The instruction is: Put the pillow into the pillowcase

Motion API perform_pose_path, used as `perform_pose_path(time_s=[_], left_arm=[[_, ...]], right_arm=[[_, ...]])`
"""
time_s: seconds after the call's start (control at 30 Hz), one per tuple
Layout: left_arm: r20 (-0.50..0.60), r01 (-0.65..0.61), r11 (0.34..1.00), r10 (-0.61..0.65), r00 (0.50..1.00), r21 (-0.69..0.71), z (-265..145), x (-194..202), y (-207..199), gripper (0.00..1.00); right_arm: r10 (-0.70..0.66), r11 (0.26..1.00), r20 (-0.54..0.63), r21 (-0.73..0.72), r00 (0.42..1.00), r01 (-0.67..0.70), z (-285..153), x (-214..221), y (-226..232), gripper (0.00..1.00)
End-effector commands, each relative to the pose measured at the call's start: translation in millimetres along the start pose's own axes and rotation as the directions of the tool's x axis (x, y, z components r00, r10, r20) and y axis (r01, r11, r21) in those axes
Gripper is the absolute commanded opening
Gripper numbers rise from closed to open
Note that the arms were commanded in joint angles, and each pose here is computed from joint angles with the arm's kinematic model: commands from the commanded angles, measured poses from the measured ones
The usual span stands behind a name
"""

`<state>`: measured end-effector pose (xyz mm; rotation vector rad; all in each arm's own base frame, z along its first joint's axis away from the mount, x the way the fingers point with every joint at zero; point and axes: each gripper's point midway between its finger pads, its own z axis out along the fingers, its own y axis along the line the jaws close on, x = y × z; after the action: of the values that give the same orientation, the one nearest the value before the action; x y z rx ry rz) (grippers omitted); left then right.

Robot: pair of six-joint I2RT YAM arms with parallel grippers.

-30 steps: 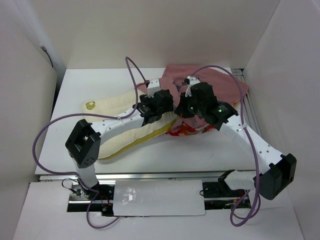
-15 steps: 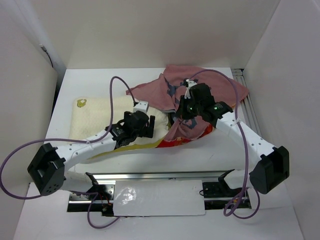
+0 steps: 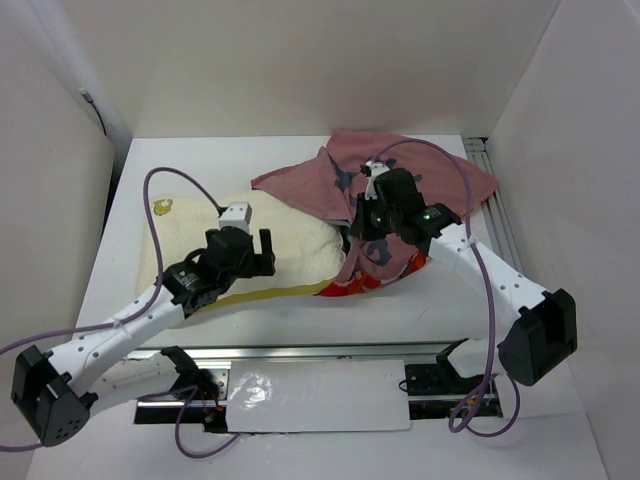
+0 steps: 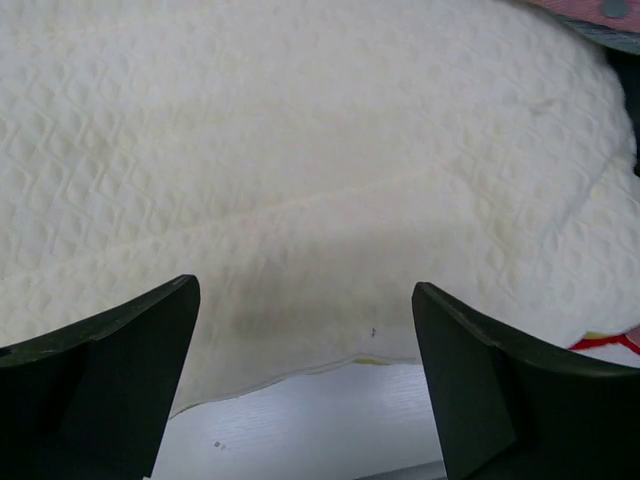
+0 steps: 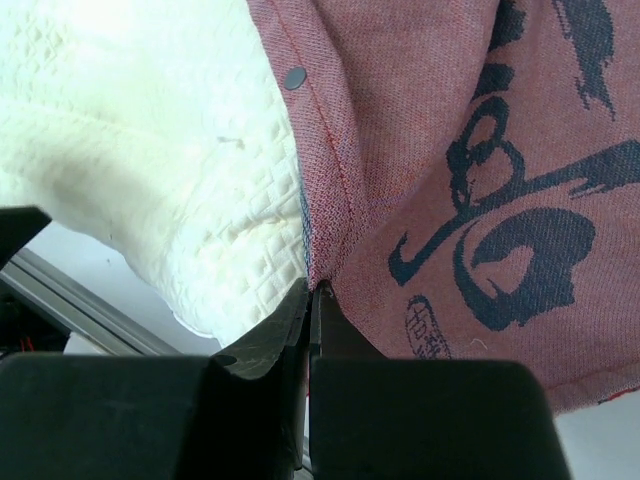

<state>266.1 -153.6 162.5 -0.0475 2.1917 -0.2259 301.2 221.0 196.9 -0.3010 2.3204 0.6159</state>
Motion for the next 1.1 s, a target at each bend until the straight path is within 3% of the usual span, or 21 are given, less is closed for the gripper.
perform_pose_path(time_s=[0.0, 0.07, 0.1, 0.17, 0.23, 0.27, 0.4, 0.43, 0.53, 0.63, 0.8, 0.97, 1.07], left_arm=[[-0.038, -0.054, 0.993, 0.058, 0.998, 0.102, -11, 21, -3, 1.00], [-0.019, -0.103, 0.966, 0.111, 0.994, 0.235, -14, 30, -27, 1.00], [-0.050, -0.170, 0.934, 0.195, 0.979, 0.313, -13, 54, -33, 1.00], [-0.046, -0.196, 0.924, 0.223, 0.974, 0.329, -10, 65, -37, 1.00], [-0.043, -0.220, 0.941, 0.238, 0.970, 0.258, -2, 63, -34, 1.00], [-0.085, -0.249, 0.960, 0.261, 0.962, 0.132, 11, 69, -16, 1.00], [-0.141, -0.326, 0.945, 0.323, 0.936, -0.003, 41, 68, -15, 1.00], [-0.138, -0.328, 0.945, 0.323, 0.936, -0.012, 46, 62, -21, 0.96], [-0.145, -0.271, 0.959, 0.258, 0.955, -0.078, 68, 52, -36, 0.00], [-0.150, -0.233, 0.969, 0.218, 0.964, -0.088, 78, 38, -47, 0.00], [-0.039, -0.039, 0.999, 0.040, 0.998, 0.014, 75, -18, -96, 0.00], [0.069, 0.108, 0.986, -0.117, 0.991, 0.125, 67, -68, -126, 0.00], [0.053, 0.119, 0.965, -0.135, 0.989, 0.235, 64, -73, -150, 0.00]], right_arm=[[-0.049, 0.999, 0.068, -0.021, 0.996, 0.051, -1, -20, 12, 0.00], [-0.048, 0.999, 0.060, -0.018, 0.997, 0.049, 1, -18, 11, 0.00], [-0.055, 0.998, 0.065, -0.028, 0.996, 0.057, 0, -20, 16, 0.00], [-0.067, 0.997, 0.076, -0.031, 0.995, 0.070, -1, -24, 18, 0.00], [-0.072, 0.996, 0.062, -0.043, 0.996, 0.074, -2, -20, 22, 0.00], [-0.072, 0.996, 0.061, -0.043, 0.996, 0.074, -2, -20, 22, 0.00], [-0.087, 0.995, 0.068, -0.052, 0.994, 0.091, -3, -22, 26, 0.00], [-0.087, 0.995, 0.068, -0.052, 0.994, 0.091, -3, -22, 26, 0.00], [-0.103, 0.991, 0.060, -0.077, 0.993, 0.107, -5, -21, 33, 0.00], [-0.135, 0.983, 0.063, -0.113, 0.989, 0.142, -9, -22, 46, 0.00], [-0.157, 0.964, 0.019, -0.213, 0.987, 0.157, -13, -10, 70, 0.00], [-0.156, 0.934, 0.052, -0.317, 0.986, 0.165, -26, -17, 92, 0.00], [-0.143, 0.906, 0.085, -0.391, 0.986, 0.165, -29, -24, 107, 0.00]])
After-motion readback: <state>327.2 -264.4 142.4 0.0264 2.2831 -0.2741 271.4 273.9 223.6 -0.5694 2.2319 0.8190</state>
